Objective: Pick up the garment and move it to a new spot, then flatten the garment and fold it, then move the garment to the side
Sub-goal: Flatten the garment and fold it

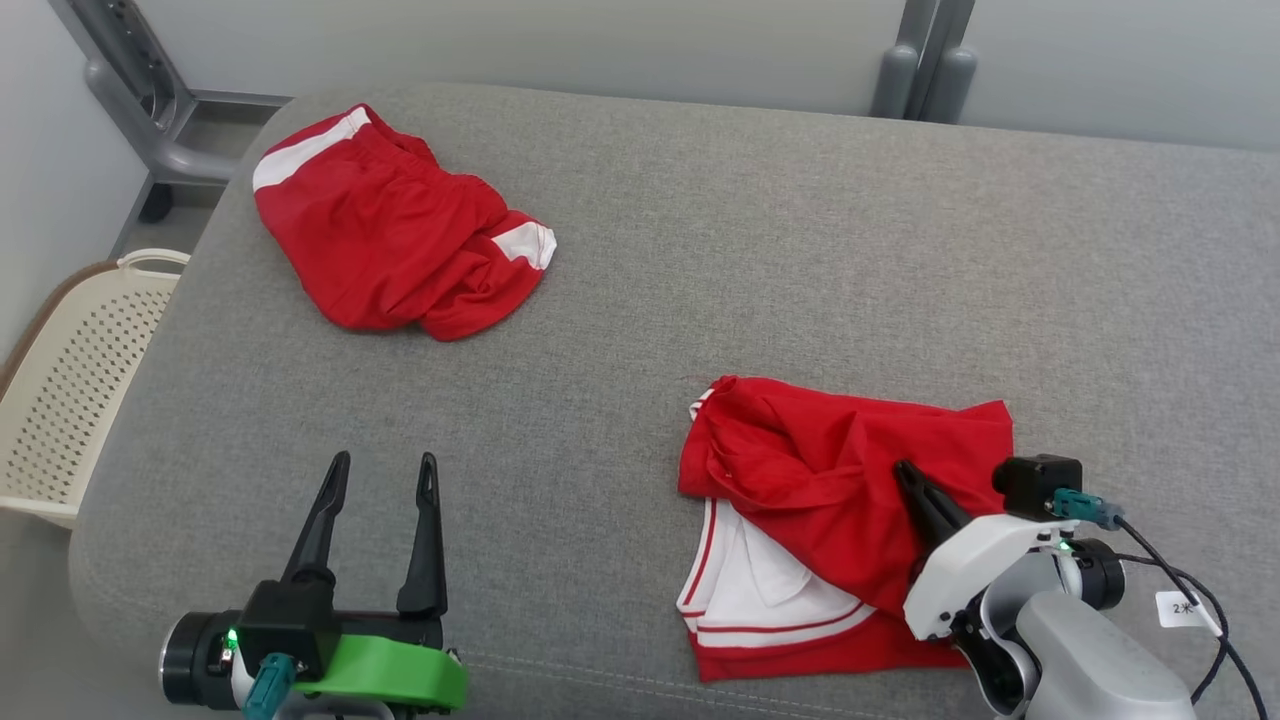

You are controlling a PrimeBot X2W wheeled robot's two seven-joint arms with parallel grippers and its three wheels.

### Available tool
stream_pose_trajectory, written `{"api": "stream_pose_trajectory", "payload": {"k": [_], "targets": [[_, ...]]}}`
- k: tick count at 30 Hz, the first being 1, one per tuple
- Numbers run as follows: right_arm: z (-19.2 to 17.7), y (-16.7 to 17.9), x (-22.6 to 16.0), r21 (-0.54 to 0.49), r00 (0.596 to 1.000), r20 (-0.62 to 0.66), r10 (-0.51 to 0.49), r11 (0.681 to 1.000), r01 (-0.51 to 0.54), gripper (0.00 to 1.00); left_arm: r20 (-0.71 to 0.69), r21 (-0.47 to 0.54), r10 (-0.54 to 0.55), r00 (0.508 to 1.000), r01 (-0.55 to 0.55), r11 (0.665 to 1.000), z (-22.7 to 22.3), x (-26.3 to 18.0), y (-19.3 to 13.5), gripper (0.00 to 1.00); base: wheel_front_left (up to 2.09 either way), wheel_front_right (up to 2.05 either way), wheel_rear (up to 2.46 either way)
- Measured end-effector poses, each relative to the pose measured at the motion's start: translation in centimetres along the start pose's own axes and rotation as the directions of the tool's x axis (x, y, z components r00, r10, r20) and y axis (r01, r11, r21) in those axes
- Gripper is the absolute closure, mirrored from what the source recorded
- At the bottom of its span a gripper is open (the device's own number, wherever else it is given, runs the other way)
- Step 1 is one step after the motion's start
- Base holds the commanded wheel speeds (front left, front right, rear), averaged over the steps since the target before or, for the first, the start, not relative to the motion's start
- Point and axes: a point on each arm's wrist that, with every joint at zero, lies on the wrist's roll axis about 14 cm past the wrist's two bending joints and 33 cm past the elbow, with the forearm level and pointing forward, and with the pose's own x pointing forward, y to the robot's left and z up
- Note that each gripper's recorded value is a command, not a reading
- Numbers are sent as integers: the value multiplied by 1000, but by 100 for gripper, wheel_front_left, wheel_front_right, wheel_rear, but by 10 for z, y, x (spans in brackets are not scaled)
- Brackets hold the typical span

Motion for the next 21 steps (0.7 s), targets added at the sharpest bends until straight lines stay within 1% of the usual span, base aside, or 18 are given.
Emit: {"api": "stream_pose_trajectory", "payload": {"k": [3, 13, 21], "targets": [[-2, 8, 6, -2, 1000, -12, 17, 1000, -17, 100, 0, 3, 13, 1000, -13, 1000, 0, -2, 4, 0, 0, 0, 0], [-2, 49, 16, 12, 993, -9, 119, 993, -119, 100, 11, 7, 46, 999, -47, 999, 5, -9, 14, 0, 0, 0, 0], [-4, 96, 11, 27, 967, -5, 254, 967, -254, 100, 16, 7, 56, 998, -56, 998, 7, -11, 17, 0, 0, 0, 0]]}}
